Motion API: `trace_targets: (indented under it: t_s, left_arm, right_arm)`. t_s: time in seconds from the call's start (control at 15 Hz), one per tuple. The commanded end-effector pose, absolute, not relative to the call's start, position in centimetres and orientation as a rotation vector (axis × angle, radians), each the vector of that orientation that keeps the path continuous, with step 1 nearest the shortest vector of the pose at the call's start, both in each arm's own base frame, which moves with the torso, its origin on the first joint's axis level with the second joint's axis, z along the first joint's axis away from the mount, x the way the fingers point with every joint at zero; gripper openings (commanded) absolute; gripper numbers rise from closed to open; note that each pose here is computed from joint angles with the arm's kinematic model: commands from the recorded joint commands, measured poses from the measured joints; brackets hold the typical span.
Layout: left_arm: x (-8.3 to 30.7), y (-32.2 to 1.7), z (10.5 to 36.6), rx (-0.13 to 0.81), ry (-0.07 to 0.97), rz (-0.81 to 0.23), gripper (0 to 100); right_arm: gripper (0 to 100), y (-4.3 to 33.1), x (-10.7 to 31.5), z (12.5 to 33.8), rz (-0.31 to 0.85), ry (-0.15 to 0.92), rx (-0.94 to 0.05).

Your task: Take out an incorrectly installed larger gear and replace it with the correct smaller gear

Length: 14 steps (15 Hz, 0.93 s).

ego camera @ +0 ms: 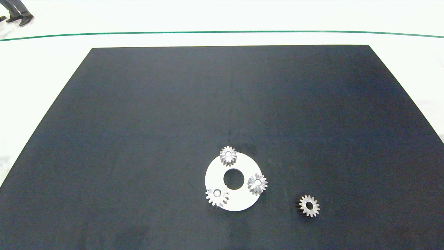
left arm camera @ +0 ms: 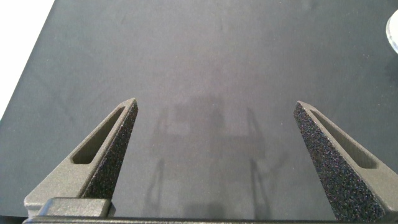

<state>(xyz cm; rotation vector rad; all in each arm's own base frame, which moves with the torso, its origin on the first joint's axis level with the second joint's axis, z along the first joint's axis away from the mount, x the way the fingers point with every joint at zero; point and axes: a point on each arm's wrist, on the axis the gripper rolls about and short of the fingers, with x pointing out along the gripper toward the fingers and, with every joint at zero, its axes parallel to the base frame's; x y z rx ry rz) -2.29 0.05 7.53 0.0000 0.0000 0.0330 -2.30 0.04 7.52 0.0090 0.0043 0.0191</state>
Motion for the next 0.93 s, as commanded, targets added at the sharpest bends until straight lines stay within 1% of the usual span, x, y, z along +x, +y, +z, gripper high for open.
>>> trace_targets:
  t_s: [0.07,0.4,0.47,0.53,0.6,0.67,0.73,0.8,0.87,0.93]
  left_arm:
    - [-2.3,0.1,7.5,-0.003,0.001,0.035,100]
    - [-2.3,0.1,7.6,-0.008,0.0,0.037,100]
    - [-2.4,0.1,7.9,-0.005,-0.015,0.054,100]
    - [-2.8,0.1,9.1,-0.001,-0.054,0.055,100]
    - [-3.6,0.1,12.7,0.033,-0.085,0.048,100]
    - [-3.5,0.1,15.9,0.081,-0.027,0.044,100]
    - [-3.2,0.1,19.9,0.097,0.023,0.039,100]
    - [-2.4,0.1,23.2,0.1,0.094,0.035,100]
    - [-1.3,0.1,26.3,0.107,0.171,0.033,100]
    - [0.2,0.1,28.4,0.134,0.257,0.025,100]
  right_arm:
    - [100,0.0,-2.3,7.5,0.02,0.006,0.009]
    - [100,0.0,-2.3,7.5,0.02,0.008,0.012]
    - [100,0.0,-2.3,7.5,0.009,0.008,0.006]
    - [100,0.0,-2.3,7.6,-0.003,0.005,0.003]
    - [100,0.0,-2.8,9.3,0.012,-0.023,-0.051]
    - [100,0.0,-3.0,11.6,0.021,-0.004,-0.101]
    - [100,0.0,-3.3,14.7,0.036,0.004,-0.133]
    - [100,0.1,-3.1,17.8,0.057,0.016,-0.15]
    - [100,0.2,-2.4,20.7,0.08,0.035,-0.169]
    - [100,0.2,-1.0,23.6,0.094,0.066,-0.19]
